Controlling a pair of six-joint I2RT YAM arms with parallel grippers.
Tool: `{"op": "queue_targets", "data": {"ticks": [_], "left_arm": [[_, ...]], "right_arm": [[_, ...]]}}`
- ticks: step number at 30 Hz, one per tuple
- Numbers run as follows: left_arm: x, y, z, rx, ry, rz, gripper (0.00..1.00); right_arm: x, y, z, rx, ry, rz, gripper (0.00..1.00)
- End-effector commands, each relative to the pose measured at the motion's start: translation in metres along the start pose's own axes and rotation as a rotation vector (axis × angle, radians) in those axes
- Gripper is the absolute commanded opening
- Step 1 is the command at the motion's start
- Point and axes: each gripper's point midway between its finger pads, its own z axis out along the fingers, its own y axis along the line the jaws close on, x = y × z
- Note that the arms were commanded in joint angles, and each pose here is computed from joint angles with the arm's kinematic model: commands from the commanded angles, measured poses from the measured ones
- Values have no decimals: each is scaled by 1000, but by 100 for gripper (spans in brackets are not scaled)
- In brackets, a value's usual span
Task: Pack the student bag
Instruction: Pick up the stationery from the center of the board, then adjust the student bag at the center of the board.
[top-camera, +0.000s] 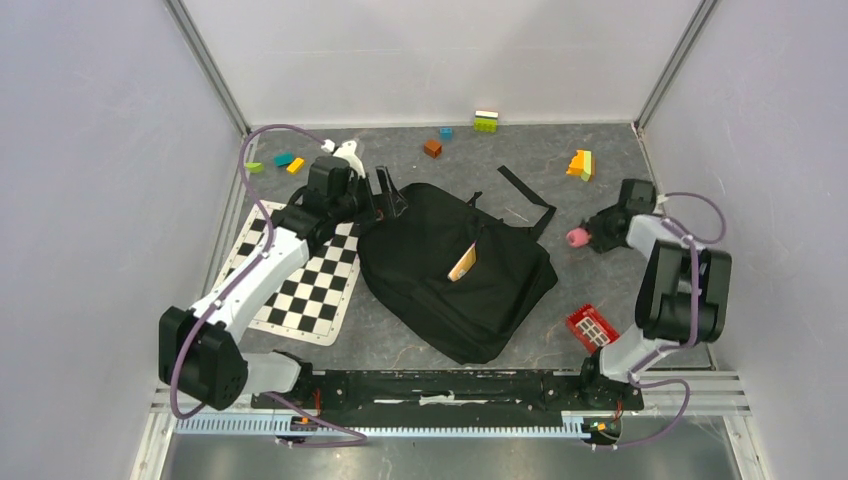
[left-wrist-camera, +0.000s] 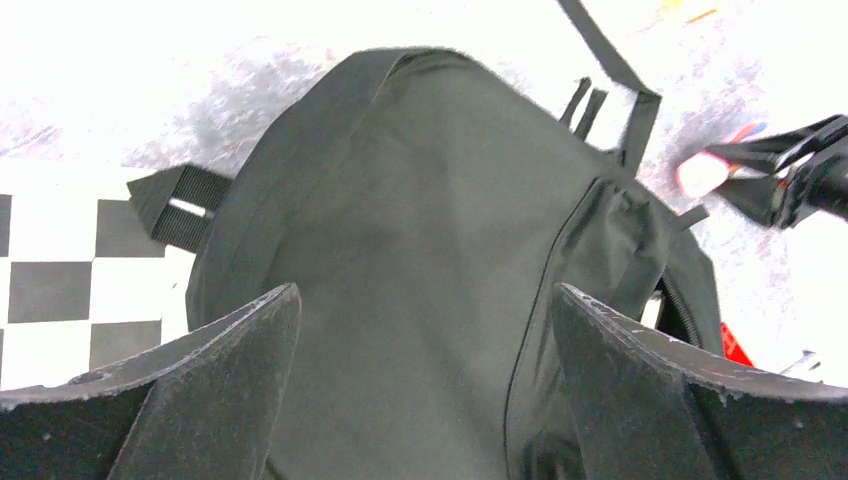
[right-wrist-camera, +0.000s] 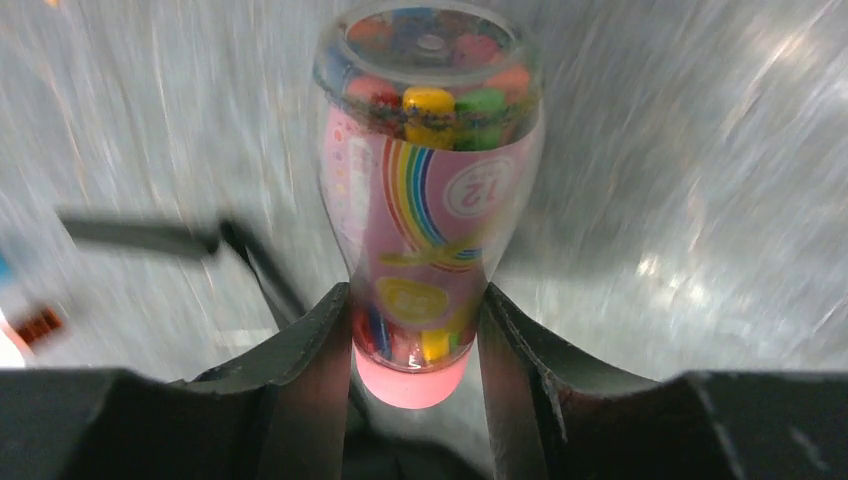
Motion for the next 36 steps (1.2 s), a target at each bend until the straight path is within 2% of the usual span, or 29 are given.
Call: {"op": "queue_targets", "data": {"ticks": [1,6,14,18,23,28,32,36], "left_arm": [[-41,-27,11,90,-60,14,100],[-53,-49,18,184,-75,-47,100],[-66,-73,20,276,-76,-77,100],[-77,-91,14,334,-89,-118,100],[-77,-130,4,479,-76,-172,100],[-84,-180,-19,681,-113,-172,100],[-87,-182,-23,685,-135,-170,100],[-85,-178,-22,672,-140,-187,100]], "right_arm": [[49,17,-36,-194,83,-276,0],[71,35,-66,-303,127,-544,0],[57,99,-132,-531,22,-897,0],[93,134,-162,-697,54,-1036,0],[144,183,-211,-945,45,-1129,0],[204,220,-259,-1180,67,-1183,0],[240,235,-290,-1316,97,-1221,0],[267,236,-304,-1383,137,-1268,0]]}}
